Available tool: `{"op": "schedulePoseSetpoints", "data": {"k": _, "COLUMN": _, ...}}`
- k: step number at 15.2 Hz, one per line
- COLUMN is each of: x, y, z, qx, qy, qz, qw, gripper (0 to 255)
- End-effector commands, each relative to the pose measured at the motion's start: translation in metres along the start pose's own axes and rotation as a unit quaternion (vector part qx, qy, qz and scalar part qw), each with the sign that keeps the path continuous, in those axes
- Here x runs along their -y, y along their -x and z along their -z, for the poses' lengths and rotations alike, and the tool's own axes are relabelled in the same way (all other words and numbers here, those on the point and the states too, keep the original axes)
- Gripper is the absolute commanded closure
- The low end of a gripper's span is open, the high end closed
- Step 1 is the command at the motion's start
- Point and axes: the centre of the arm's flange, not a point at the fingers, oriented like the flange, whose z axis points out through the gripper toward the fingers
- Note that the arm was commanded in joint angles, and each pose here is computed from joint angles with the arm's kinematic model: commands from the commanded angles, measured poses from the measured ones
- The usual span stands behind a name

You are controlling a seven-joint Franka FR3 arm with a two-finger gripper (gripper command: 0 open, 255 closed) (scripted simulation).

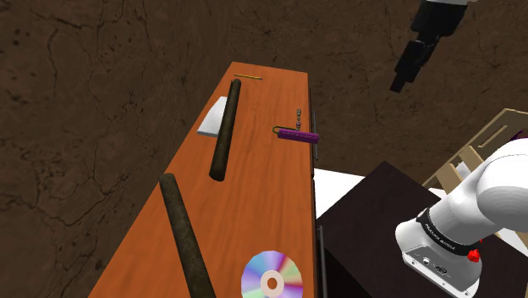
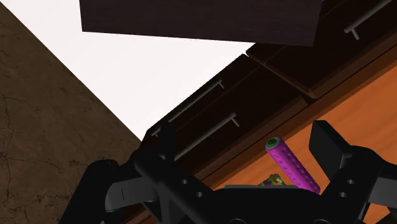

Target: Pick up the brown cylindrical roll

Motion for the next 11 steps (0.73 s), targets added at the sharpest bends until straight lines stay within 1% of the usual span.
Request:
{"op": "schedulePoseSetpoints", "data": {"k": 1, "x": 0.0, "y": 0.0, "z": 0.0, "qx": 0.0, "qy": 0.0, "qz": 0.0, "qw": 1.0, "gripper": 0}}
{"op": "schedulePoseSetpoints", "data": {"k": 6, "x": 0.046, "y": -0.032, "z": -0.025, "qx": -0.013, "qy": -0.011, "qz": -0.056, "qw": 0.9983, "gripper": 0}}
{"op": "schedulePoseSetpoints", "data": {"k": 11, "x": 0.089, "y": -0.07, "z": -0.048, "qx": -0.026, "qy": -0.021, "qz": -0.112, "qw": 0.9931, "gripper": 0}}
